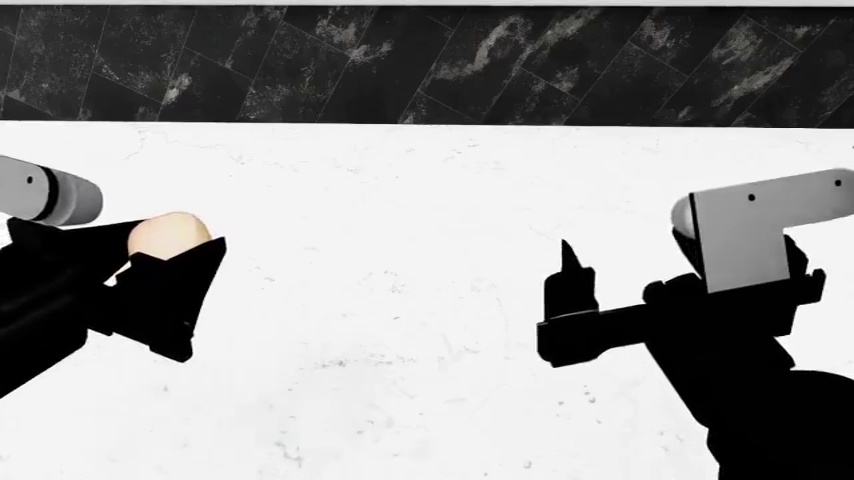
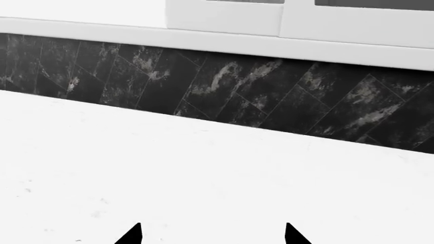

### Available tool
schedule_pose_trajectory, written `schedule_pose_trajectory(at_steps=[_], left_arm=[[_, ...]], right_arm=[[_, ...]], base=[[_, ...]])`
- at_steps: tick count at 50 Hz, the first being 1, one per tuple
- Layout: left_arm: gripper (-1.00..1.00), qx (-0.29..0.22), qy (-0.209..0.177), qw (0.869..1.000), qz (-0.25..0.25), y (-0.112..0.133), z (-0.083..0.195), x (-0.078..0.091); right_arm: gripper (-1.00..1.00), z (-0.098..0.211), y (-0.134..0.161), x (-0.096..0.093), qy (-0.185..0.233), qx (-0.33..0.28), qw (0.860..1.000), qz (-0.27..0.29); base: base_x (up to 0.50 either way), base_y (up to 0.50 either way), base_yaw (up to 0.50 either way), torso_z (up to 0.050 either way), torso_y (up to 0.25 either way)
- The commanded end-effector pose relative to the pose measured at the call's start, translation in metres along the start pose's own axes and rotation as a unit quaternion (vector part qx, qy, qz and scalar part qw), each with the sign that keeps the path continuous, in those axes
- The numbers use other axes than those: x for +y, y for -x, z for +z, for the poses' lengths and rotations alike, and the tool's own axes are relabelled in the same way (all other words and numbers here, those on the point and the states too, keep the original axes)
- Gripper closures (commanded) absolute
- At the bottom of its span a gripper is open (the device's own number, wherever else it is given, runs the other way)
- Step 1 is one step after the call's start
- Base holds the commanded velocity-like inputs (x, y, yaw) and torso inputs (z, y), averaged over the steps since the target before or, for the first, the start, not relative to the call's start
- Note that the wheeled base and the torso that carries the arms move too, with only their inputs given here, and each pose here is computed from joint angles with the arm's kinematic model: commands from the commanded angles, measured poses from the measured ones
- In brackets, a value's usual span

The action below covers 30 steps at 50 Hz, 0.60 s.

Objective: Place the apricot and the ginger on separate cutting boards.

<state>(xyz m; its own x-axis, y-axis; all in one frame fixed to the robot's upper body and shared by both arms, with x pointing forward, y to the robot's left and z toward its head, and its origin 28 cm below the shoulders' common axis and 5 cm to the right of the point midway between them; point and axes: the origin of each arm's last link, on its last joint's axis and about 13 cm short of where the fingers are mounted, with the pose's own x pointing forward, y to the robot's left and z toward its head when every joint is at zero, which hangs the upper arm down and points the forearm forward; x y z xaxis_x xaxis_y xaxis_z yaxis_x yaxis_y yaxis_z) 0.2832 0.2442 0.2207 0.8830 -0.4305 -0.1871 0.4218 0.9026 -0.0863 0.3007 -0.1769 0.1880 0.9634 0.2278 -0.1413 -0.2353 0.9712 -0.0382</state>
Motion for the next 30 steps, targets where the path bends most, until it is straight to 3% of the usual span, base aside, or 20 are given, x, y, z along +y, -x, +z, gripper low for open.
schedule_pose_trajectory(at_steps=[1,30], left_arm=[[1.0,-0.013,-0.003,1.0,0.018,0.0168,0.0052,0.0021],[1.0,-0.01,0.009,1.0,0.011,0.0124,0.0013,0.0005]], right_arm=[[-1.0,0.0056,0.0044,0.0032,-0.005,-0.007,1.0,0.016],[-1.0,0.0024,0.0073,0.0008,-0.014,0.0,1.0,0.004]], base=[[0.0,0.0,0.0,0.0,0.0],[-0.34,0.0,0.0,0.0,0.0]])
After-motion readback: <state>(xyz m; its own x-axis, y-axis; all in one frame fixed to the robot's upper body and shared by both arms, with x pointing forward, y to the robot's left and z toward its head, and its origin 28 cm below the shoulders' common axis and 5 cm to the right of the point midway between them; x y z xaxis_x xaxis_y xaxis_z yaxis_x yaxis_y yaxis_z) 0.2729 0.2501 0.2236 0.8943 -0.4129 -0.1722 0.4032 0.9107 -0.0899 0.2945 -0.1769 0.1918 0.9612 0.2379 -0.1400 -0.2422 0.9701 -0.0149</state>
